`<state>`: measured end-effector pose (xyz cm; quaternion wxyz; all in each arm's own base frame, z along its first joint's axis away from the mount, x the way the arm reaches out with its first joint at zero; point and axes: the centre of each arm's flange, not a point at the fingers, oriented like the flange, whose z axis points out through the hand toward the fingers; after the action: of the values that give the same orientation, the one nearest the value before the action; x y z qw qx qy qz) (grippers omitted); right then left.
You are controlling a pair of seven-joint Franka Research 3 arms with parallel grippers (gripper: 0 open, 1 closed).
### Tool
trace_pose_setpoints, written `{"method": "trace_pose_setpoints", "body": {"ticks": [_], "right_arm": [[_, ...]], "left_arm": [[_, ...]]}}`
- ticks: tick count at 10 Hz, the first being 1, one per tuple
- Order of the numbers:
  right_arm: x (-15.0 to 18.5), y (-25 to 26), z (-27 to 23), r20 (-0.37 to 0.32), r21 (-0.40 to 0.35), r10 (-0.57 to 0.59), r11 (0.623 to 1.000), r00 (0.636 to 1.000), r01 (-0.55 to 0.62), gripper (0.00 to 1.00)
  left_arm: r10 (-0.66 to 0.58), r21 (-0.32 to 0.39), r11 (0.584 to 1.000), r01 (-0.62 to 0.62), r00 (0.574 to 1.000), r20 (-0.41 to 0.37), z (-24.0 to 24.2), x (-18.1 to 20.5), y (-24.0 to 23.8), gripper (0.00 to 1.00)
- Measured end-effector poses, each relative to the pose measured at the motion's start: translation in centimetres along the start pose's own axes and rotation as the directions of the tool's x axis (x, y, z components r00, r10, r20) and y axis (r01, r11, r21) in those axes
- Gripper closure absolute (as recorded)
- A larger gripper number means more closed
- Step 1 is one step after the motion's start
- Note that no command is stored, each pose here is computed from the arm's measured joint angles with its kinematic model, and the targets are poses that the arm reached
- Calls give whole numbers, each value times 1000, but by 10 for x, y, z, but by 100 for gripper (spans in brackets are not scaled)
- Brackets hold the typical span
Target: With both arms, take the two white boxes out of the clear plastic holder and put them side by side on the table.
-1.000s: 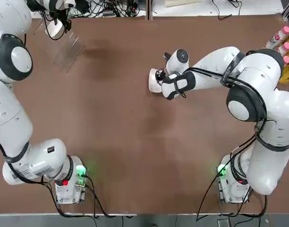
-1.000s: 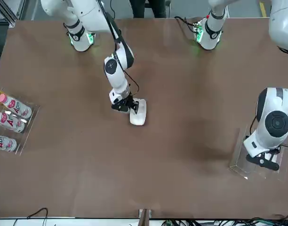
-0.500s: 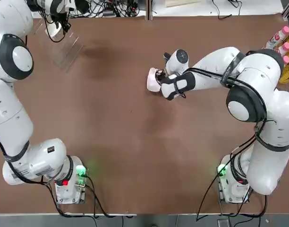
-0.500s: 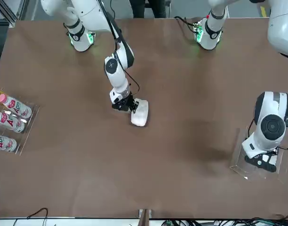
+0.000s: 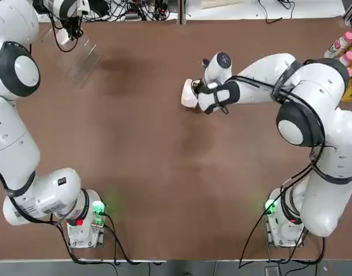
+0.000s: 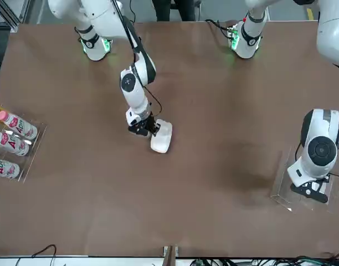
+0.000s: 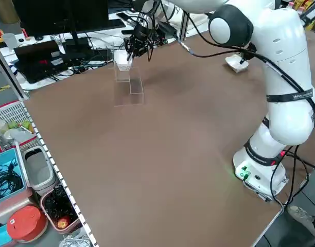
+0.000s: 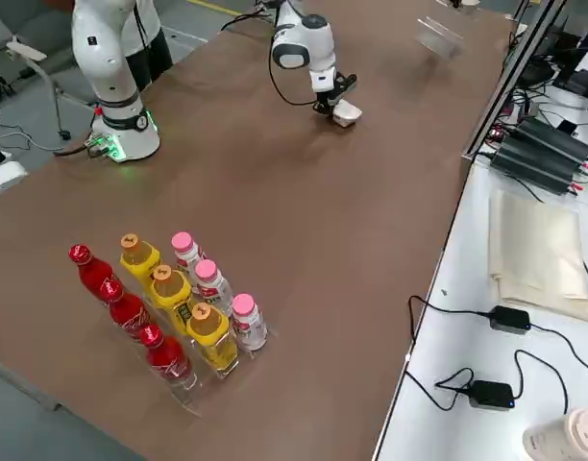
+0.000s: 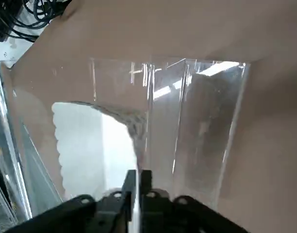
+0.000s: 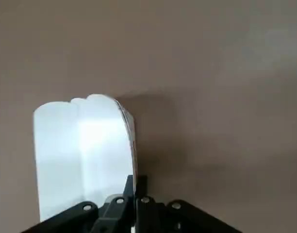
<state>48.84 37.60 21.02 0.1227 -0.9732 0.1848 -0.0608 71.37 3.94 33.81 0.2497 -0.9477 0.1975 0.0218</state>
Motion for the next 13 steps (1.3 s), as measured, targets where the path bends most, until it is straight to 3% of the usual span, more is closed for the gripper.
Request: {"method": "trace_pose_setpoints", "body": {"ticks": [3,4,7,8,10,11,13], "right_arm": [[90,10,-76,51,-71,113,991,992,-109,98],[118,20,-100,60,-93,159,984,985,-154,98],[154,38,-124,52,-114,270,958,962,-263,98],[159,38,-126,42,-96,346,935,937,-341,98],[172,38,-132,16,-43,532,846,847,-531,98],[178,38,-134,-3,-18,626,780,780,-626,98],[195,47,-134,-33,30,792,610,609,-792,98]], "left_arm": [[-53,-9,999,53,998,-17,-11,4,4,98],[-89,-45,995,88,996,-28,-22,6,9,98],[-185,-157,971,181,983,-9,-78,8,41,98],[-225,-183,957,223,974,8,-101,10,64,98],[-295,-221,929,297,955,43,-137,14,114,98],[-306,-225,923,311,950,60,-150,15,143,98],[-317,-251,910,331,944,94,-168,20,208,98]]}}
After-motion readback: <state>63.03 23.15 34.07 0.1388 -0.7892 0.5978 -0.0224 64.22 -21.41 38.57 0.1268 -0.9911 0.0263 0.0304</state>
